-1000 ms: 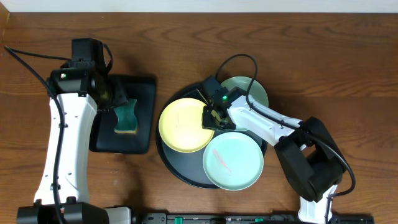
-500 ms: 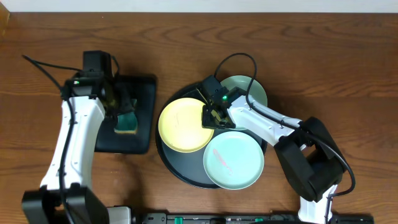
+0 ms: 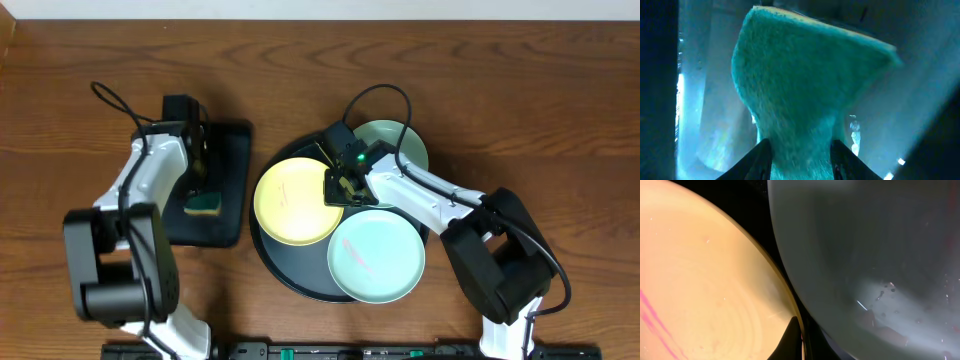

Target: Clean dirty plates on tray and stack at the side

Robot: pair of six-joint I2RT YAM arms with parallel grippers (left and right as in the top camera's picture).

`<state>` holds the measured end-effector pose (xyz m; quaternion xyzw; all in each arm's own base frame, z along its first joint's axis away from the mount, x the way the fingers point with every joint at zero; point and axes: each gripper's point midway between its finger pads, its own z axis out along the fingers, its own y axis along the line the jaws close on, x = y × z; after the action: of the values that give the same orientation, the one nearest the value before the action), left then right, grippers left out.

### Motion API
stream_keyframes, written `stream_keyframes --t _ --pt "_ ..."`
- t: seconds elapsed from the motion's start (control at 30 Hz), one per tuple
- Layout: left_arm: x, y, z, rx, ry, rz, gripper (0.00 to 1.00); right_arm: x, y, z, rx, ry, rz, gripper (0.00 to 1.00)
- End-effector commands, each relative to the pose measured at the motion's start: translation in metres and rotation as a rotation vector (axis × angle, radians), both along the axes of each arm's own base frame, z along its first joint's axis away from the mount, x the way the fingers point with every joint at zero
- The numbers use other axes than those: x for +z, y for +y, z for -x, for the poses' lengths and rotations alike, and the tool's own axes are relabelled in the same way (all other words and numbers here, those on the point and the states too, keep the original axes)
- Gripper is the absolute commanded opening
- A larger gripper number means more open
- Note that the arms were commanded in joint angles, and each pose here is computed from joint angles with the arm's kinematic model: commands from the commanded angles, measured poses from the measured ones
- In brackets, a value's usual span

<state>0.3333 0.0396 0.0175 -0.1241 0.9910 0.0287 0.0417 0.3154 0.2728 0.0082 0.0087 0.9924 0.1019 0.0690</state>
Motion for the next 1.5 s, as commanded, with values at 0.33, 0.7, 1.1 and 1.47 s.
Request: stream_keyframes --t 0.33,0.7,1.1,1.47 --pt "-0.018 0.006 0.003 0.009 0.015 0.024 0.29 0.002 0.012 -0.003 0.028 -0.016 -0.024 0.11" --pt "-0.036 0.005 0.014 0.013 0.022 0.025 0.14 0.002 0.014 -0.006 0.028 -0.028 -0.030 0.01" --pt "0.020 -0.008 -0.006 0.004 -0.094 0.099 0.07 0.002 0.014 -0.006 0.028 -0.028 -0.029 0.01" --pt "0.095 -0.009 -0.001 0.128 -0.274 0.107 0.07 0.003 0.014 -0.006 0.028 -0.028 -0.034 0.01"
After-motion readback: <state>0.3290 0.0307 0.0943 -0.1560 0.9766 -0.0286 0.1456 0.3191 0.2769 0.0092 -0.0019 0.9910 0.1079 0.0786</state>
